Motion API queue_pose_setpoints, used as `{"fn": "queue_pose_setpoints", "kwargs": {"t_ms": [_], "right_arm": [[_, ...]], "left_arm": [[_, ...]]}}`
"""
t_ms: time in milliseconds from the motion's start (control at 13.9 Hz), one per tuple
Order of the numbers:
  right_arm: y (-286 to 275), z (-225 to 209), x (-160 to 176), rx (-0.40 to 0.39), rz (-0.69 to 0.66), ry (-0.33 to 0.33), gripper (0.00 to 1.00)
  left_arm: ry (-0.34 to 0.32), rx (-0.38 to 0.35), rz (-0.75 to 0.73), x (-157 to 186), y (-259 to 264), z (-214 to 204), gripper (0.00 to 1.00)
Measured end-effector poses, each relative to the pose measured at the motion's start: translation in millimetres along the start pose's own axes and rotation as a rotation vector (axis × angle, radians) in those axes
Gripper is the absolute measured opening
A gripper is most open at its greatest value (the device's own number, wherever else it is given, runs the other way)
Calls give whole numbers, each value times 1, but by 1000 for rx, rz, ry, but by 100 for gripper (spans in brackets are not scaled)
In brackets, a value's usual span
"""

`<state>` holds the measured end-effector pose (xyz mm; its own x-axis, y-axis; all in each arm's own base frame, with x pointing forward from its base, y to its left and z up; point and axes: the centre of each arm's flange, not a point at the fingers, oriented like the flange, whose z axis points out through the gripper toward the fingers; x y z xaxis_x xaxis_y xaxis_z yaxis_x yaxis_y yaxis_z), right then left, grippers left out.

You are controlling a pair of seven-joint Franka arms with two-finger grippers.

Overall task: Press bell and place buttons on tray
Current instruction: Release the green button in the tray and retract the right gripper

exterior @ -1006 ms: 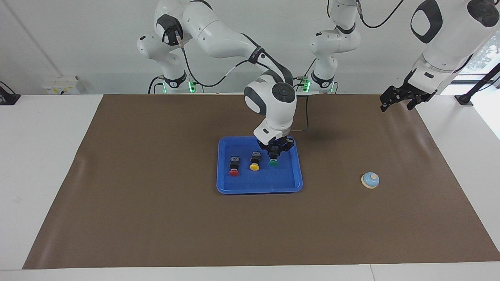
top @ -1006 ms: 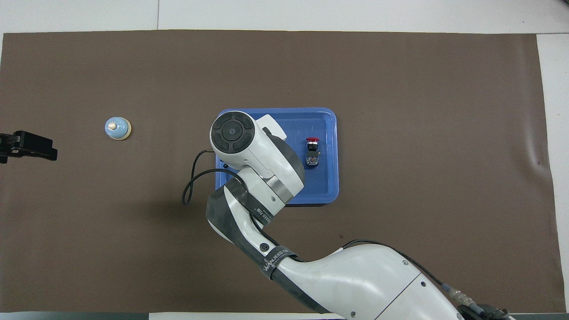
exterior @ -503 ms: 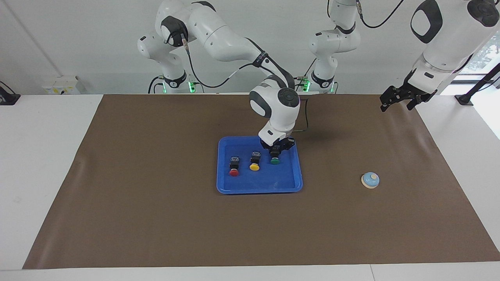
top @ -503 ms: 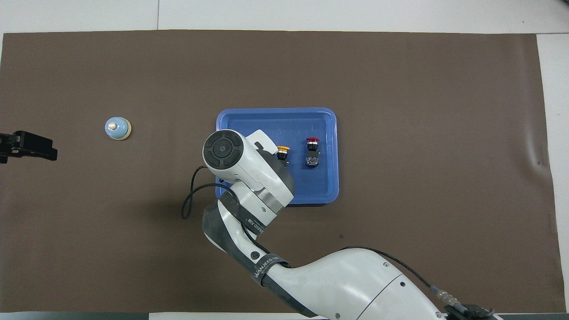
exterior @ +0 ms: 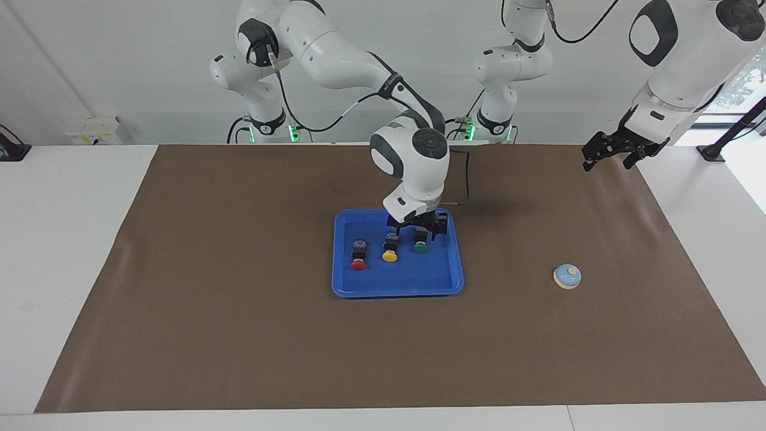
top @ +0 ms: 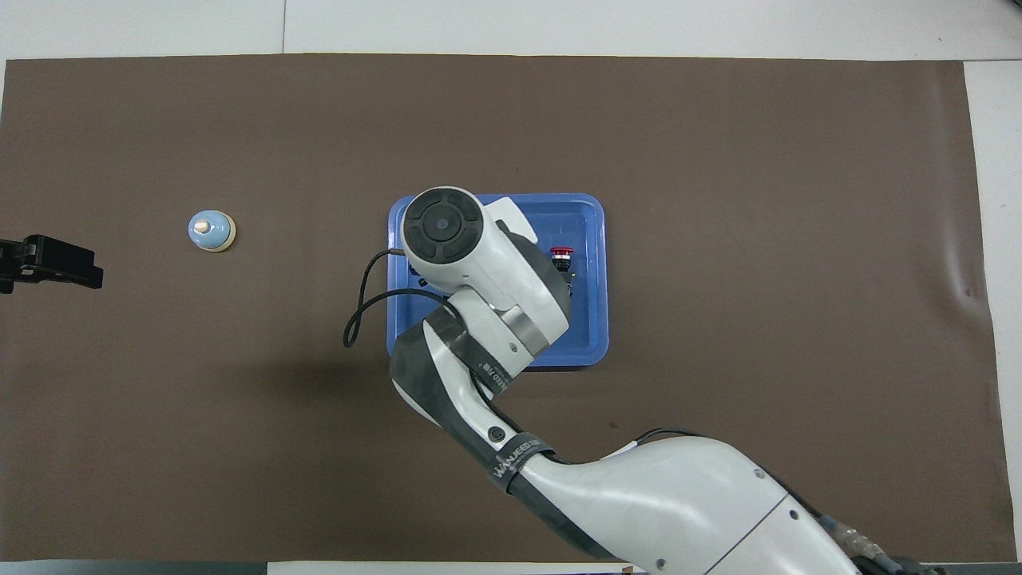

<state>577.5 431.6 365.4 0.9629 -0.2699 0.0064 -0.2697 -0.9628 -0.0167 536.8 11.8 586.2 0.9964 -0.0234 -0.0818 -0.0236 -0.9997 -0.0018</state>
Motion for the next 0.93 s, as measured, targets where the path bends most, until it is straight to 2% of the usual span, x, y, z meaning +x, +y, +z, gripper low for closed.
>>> {"fn": "queue_pose_setpoints", "kwargs": {"t_ms": [215,431,718,934], "right_arm": [[72,-46,73,25,26,33,100],[148,-69,122,-6,-37,8,100],[243,-110,157,-33,-198,-43,100],[306,-152,165,-35,-255,-60,100]], "left_arm": [[0,0,0,0,0,0,100],[0,0,0,0,0,0,100],[0,0,0,0,0,0,100],[0,0,0,0,0,0,100]]}}
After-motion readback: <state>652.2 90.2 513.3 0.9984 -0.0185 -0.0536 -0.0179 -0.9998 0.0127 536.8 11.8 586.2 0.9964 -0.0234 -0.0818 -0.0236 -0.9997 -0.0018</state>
